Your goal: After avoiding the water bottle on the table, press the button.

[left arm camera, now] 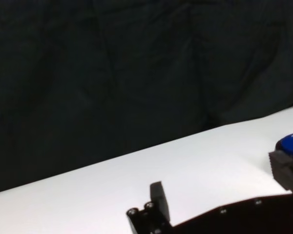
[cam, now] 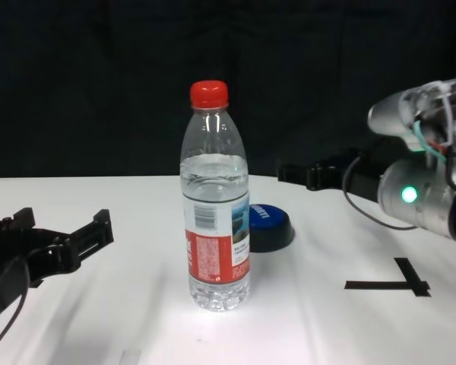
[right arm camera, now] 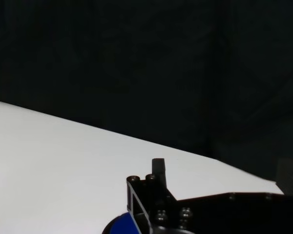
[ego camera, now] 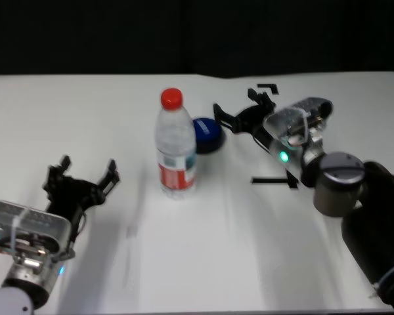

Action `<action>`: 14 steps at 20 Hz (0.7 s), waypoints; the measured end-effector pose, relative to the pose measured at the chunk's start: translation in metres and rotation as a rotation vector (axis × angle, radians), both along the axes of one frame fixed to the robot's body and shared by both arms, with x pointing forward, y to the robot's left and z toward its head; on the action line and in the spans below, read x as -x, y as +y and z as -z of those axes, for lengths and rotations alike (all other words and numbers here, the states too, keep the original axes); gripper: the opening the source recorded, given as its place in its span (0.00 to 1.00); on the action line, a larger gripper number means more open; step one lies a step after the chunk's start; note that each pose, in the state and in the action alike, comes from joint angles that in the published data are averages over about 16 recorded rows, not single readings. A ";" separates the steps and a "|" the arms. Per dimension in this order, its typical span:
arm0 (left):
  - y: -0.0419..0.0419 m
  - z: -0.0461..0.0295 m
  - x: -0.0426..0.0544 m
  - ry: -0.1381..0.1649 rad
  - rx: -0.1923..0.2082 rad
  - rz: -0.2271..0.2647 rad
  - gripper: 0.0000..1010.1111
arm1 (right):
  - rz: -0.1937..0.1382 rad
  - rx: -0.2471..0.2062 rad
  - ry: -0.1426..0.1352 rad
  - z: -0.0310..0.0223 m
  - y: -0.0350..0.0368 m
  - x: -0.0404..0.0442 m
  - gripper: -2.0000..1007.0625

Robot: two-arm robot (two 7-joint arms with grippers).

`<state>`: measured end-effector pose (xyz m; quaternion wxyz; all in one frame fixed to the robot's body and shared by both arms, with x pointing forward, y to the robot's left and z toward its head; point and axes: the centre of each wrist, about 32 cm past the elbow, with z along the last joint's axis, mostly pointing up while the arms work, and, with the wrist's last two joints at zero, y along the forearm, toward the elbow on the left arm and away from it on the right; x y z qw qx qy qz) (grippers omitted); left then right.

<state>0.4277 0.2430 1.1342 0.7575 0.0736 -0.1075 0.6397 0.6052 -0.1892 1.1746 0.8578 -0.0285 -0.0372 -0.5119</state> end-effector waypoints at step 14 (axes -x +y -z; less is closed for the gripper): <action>0.0000 0.0000 0.0000 0.000 0.000 0.000 0.99 | 0.028 -0.018 -0.035 -0.0060 -0.0017 0.0338 1.00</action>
